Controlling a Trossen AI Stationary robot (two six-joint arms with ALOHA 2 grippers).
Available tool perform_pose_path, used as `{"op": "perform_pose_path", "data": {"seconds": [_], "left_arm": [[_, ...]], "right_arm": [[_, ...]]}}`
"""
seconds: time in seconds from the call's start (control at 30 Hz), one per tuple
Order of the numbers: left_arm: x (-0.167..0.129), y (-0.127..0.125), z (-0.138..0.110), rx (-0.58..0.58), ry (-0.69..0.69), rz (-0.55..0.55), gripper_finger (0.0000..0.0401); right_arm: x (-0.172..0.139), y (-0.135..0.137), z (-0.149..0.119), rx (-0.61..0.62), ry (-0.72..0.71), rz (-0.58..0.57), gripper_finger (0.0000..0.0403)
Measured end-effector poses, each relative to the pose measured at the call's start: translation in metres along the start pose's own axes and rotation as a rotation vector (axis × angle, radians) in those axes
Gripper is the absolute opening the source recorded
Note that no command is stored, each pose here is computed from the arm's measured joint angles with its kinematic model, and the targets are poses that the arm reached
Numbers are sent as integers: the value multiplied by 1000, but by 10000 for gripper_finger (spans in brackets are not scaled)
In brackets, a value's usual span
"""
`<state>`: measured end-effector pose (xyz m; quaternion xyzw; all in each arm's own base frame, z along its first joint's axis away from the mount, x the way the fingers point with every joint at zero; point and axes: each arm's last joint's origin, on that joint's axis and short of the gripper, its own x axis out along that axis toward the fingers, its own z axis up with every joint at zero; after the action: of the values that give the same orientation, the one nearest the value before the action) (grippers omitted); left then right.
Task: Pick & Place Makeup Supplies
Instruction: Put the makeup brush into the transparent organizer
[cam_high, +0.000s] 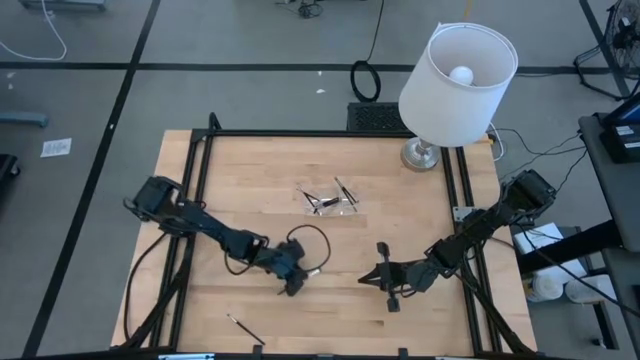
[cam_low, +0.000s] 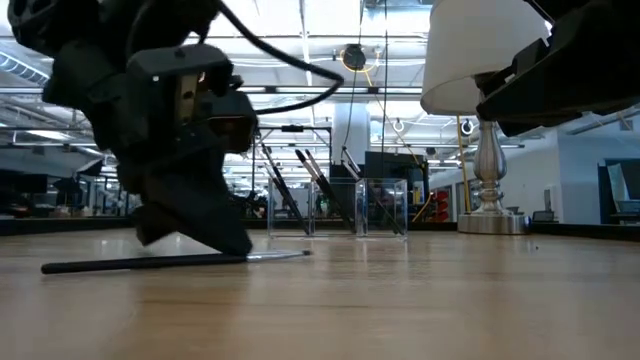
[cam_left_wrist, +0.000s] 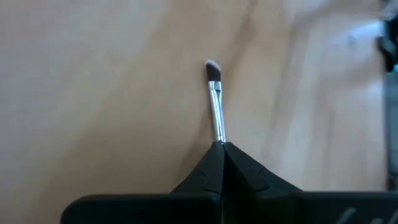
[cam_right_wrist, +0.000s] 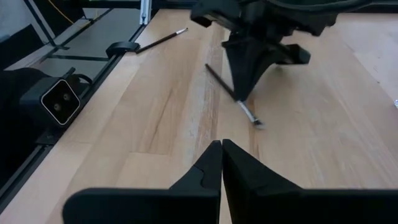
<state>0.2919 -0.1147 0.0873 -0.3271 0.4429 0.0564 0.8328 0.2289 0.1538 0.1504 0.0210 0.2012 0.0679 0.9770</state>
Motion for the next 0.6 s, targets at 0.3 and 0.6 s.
{"op": "perform_pose_path", "data": {"seconds": [0.3, 0.6], "left_arm": [[4, -21, 13, 124, -12, -62, 6], [-3, -36, 25, 190, -14, -3, 7]], "right_arm": [[0, 0, 0, 1, -1, -1, 0], [0, 0, 0, 4, 0, 0, 0]]}}
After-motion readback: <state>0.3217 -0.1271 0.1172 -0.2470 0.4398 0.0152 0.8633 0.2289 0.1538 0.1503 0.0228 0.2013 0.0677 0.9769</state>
